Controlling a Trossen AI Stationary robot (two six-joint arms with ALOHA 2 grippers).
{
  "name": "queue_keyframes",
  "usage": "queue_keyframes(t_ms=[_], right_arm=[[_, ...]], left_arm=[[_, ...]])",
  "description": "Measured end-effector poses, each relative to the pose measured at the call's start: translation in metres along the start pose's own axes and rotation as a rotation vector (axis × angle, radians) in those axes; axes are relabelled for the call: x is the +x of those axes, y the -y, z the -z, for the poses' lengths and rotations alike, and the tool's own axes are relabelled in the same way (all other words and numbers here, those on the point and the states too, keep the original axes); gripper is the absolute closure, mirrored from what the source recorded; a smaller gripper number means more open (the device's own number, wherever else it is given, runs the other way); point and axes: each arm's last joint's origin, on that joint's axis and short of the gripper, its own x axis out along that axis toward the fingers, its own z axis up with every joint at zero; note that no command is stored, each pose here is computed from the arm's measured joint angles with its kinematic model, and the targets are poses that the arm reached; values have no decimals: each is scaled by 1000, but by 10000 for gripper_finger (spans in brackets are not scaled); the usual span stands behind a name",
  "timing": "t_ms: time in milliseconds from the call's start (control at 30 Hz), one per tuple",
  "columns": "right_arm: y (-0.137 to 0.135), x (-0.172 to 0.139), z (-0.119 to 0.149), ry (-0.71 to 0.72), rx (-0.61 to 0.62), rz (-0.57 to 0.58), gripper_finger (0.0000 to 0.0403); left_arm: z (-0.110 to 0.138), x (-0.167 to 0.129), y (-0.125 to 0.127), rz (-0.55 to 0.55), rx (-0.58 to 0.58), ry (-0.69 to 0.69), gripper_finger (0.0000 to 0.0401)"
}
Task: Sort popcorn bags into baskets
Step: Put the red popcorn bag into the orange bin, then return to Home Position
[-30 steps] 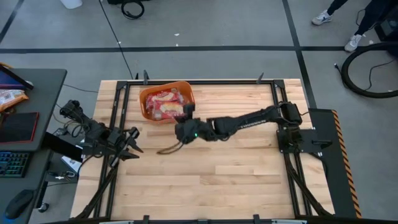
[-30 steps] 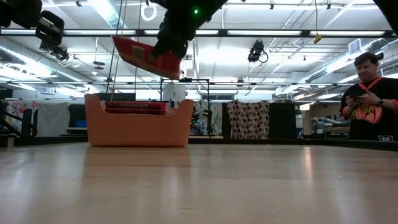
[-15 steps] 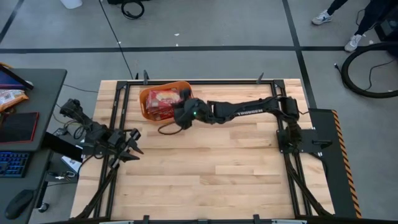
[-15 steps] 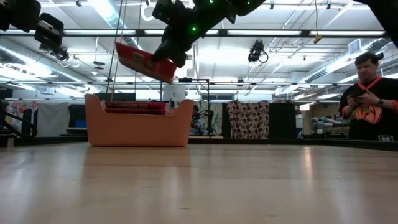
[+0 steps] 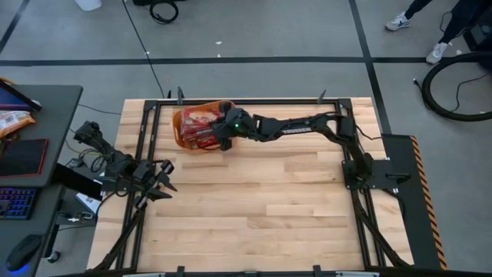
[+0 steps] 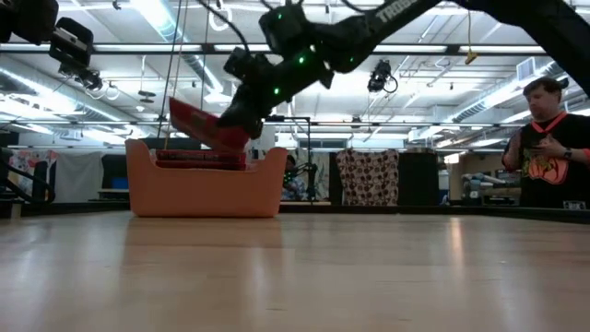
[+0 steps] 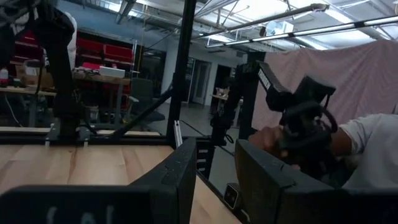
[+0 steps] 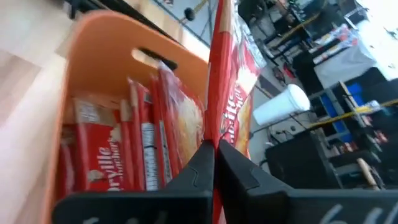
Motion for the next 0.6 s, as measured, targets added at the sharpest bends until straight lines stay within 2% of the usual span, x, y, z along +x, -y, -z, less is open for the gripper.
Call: queue_keyframes(t_ms=[300,467,600], right_arm=[[-3,15,22,-55,66,-4,380],[-3,14,20,-46,91,0,343],[-2,14,21,-66,137,27,315]], left_arm=[[0,0,-1,-20,3,-1,284],[1,0,-2,-71,6,-2,284],[1,0,-2,-71,4,-2,284]])
